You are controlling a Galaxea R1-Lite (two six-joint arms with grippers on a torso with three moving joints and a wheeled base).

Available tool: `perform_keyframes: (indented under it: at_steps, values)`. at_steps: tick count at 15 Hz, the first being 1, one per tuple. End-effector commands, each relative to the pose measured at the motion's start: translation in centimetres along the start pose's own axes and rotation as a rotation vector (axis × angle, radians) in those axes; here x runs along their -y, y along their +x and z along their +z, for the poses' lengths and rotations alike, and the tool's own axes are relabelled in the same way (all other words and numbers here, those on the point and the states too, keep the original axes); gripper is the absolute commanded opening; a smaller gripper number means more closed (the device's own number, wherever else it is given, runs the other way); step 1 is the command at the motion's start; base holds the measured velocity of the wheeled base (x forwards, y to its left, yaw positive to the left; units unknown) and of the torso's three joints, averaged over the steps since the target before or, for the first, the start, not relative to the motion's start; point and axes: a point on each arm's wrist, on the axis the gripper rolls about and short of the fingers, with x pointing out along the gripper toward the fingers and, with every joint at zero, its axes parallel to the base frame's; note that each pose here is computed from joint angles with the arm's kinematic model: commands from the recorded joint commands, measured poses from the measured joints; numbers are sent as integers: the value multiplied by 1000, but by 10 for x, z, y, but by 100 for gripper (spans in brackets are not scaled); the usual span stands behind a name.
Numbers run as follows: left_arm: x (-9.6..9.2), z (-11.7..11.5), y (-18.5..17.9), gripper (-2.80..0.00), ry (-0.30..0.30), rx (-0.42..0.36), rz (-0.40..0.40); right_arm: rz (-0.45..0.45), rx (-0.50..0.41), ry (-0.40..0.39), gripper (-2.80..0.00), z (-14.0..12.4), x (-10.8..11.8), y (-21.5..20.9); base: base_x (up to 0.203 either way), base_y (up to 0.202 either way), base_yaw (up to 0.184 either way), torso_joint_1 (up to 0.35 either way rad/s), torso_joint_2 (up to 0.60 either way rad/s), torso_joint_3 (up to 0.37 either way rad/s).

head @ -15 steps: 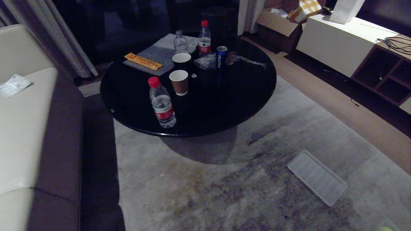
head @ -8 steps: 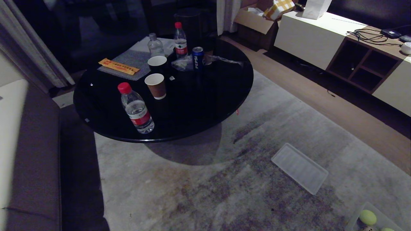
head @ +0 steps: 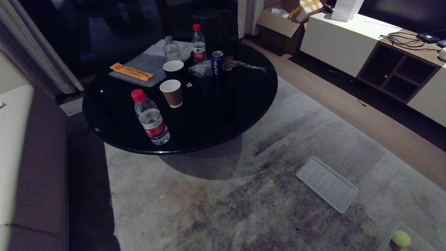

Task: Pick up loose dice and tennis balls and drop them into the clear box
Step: Put the toys in the box

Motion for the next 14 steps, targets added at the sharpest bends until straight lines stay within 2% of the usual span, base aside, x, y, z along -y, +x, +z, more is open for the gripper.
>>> perform_keyframes:
  at_steps: [1,6,14]
  values:
    - [0,0,0,-280,1,-3,2,0,-2,0,-280,0,0,0,0,0,0,0,0,0]
    - [0,0,0,-280,3,-1,2,0,-2,0,-280,0,0,0,1,-37,3,2,2,1]
    - [0,0,0,-280,3,-3,2,1,-3,0,-280,0,0,0,0,-179,1,2,5,3]
